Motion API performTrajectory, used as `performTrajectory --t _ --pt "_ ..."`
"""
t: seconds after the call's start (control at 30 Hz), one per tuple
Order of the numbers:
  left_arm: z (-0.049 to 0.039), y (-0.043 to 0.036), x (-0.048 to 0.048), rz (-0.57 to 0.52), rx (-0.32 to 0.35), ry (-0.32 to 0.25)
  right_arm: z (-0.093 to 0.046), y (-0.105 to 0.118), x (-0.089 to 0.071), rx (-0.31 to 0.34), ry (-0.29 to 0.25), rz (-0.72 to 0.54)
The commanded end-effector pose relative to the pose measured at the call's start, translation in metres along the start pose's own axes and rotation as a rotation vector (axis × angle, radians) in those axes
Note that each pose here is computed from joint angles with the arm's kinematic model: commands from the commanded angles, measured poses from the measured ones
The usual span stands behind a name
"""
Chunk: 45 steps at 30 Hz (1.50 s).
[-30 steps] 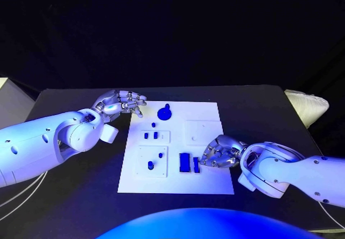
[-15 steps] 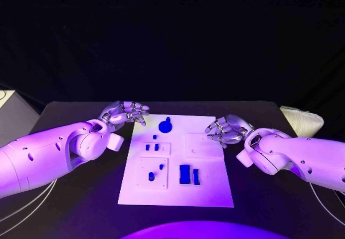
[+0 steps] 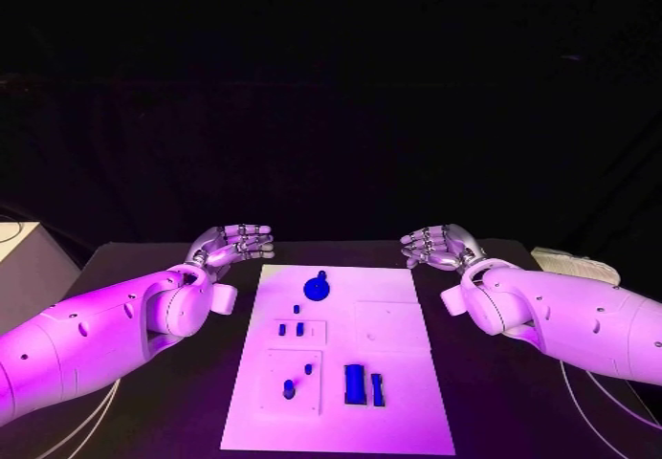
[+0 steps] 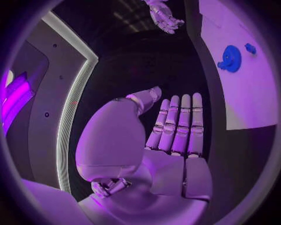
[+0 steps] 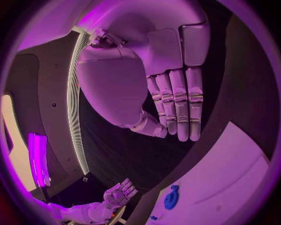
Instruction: Assemble the parts on the task board
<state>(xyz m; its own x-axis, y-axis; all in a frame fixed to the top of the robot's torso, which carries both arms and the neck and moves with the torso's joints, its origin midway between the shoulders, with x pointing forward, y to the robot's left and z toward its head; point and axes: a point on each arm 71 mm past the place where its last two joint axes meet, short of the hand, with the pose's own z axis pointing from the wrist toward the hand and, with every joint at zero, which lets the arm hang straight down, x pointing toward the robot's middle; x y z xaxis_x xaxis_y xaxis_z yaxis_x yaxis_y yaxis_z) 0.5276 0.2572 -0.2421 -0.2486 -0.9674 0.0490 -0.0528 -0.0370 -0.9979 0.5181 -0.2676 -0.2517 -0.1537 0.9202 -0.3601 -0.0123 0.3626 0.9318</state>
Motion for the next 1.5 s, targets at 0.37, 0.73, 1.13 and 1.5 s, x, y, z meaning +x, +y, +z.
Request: performTrajectory --t 0.37,0.73,1.13,1.5 --pt "-0.0085 -0.0004 0.0196 0.004 0.013 -0.053 -0.015 0.018 0.029 -0.025 -0.050 0.150" --pt "-0.0355 -0.0073 0.0641 0.023 0.041 -0.186 -0.043 0.051 0.066 -0.022 -0.132 0.367" --pt "-0.0482 -0.0119 0.0800 0.034 0.048 -0.235 -0.046 0.054 0.068 -0.020 -0.137 0.381" --pt "-0.0482 -0.0119 0.0800 0.034 0.048 -0.235 -0.046 0.054 0.068 -0.020 -0.137 0.381"
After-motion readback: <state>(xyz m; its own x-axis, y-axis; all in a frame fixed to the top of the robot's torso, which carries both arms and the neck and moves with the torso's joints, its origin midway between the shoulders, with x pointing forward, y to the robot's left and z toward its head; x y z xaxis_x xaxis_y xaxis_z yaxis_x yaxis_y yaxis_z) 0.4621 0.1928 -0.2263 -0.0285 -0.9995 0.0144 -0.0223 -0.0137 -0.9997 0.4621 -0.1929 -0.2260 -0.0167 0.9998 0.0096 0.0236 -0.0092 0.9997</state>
